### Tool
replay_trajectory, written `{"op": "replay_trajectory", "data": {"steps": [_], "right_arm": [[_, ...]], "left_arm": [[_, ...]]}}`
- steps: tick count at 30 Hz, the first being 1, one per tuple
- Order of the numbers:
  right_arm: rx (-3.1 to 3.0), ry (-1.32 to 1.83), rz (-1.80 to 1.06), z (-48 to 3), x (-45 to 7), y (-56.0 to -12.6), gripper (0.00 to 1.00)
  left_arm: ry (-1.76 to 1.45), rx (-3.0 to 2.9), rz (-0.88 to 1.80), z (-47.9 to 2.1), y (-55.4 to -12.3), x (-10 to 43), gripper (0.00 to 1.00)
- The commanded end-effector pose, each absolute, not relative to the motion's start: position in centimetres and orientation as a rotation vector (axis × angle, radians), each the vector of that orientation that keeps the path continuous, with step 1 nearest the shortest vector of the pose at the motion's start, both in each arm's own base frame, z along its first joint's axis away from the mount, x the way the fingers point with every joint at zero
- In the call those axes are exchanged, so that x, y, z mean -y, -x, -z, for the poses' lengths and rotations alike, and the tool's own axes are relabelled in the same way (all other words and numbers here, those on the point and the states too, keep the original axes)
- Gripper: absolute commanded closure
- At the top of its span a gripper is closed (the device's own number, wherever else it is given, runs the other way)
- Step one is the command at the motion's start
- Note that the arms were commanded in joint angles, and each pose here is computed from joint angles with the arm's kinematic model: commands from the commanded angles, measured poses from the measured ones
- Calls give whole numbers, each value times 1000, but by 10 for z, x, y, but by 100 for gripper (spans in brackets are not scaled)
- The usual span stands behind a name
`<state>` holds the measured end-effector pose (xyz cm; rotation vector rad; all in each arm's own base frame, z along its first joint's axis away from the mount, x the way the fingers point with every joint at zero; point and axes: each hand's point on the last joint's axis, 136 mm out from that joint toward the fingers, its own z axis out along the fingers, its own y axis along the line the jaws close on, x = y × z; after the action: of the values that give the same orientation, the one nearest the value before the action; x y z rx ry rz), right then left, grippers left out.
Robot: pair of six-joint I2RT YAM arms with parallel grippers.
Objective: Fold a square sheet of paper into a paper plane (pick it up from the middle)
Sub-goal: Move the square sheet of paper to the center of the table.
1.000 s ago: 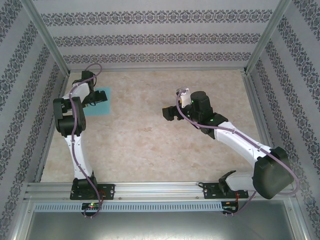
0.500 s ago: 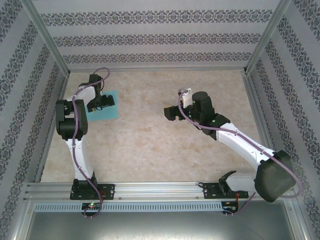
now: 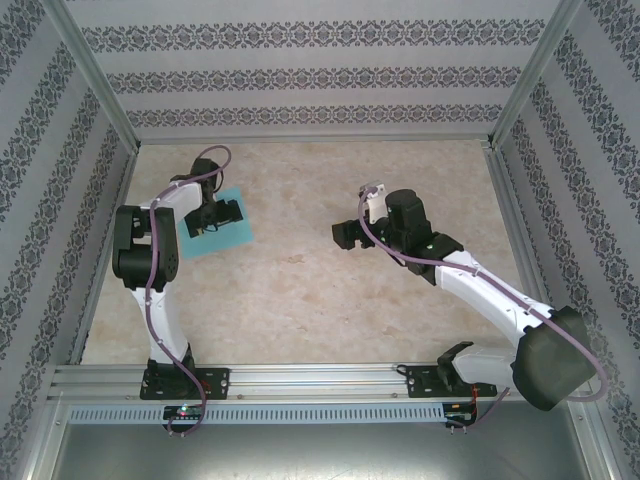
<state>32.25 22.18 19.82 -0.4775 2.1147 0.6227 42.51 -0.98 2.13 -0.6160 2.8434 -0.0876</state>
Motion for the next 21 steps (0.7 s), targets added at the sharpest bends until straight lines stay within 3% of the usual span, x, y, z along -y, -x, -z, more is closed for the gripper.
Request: {"op": "replay_trajectory", "data": {"steps": [1,21], "right_arm": [[-2112,513,-677,-198,-224,-311,2],[-2210,409,-669,-167,-164,-292,2]], "left_arm": [[675,-2926,117,-9,-395,36,0],[345,-3048,13,25,-336,167,0]]}}
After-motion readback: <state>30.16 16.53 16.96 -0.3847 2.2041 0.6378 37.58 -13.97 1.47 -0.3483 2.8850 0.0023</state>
